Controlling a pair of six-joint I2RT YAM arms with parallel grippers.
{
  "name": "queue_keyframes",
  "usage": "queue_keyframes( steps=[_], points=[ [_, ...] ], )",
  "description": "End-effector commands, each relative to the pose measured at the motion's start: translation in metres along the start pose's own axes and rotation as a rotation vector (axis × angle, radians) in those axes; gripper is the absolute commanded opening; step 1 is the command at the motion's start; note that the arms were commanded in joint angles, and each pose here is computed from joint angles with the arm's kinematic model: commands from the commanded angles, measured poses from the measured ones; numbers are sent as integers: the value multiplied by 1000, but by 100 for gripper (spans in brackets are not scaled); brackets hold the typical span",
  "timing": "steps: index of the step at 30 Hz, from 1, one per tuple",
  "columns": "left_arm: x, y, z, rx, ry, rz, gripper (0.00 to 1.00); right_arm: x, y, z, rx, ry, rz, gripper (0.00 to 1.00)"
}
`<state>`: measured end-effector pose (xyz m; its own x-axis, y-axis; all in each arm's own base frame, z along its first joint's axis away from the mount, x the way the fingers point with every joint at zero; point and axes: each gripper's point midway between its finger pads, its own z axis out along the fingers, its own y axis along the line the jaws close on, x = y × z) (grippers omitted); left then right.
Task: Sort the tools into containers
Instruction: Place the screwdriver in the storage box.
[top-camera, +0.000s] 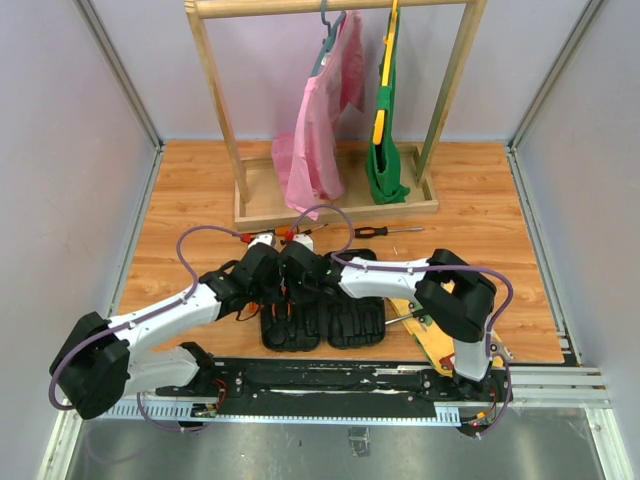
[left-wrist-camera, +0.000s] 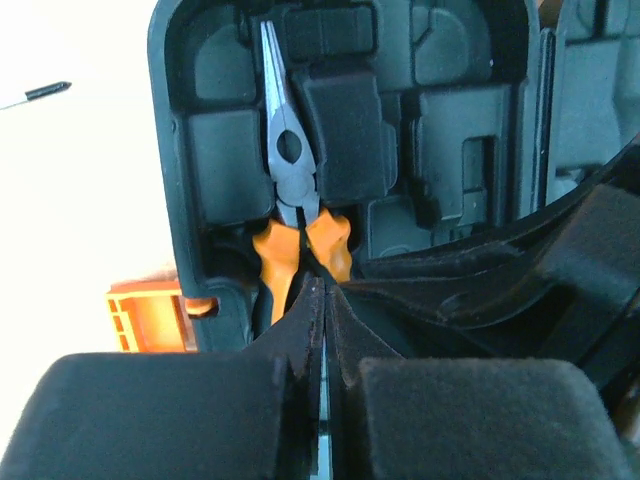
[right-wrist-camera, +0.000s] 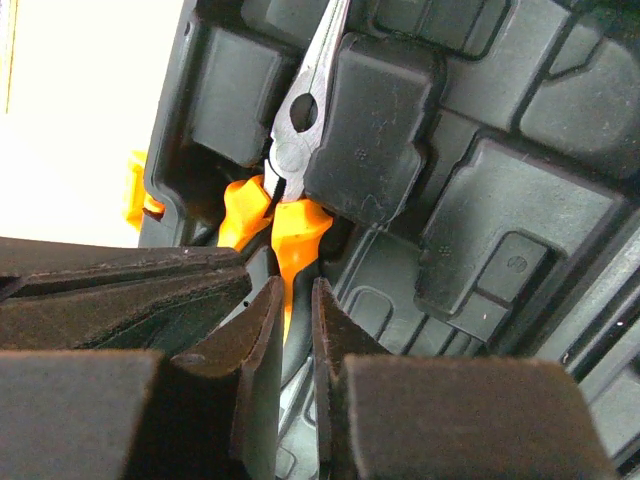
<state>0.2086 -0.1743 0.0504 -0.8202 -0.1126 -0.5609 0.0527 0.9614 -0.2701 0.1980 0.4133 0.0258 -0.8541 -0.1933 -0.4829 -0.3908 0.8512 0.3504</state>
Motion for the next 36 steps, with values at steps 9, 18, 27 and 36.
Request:
queue_keyframes(
  steps=[9, 18, 27, 36],
  points=[
    [21, 19, 9, -80, 43, 11, 0, 111, -88, 20, 304, 321, -56, 0],
    [-15, 6, -24, -25, -86, -38, 3, 55, -49, -4, 151, 136, -114, 1],
    [-70, -10, -91, 76, -287, -91, 19, 1, -12, -23, 7, 2, -97, 18],
    [-76, -11, -113, 123, -324, -69, 28, -40, 28, -62, -166, -141, -125, 35]
  ],
)
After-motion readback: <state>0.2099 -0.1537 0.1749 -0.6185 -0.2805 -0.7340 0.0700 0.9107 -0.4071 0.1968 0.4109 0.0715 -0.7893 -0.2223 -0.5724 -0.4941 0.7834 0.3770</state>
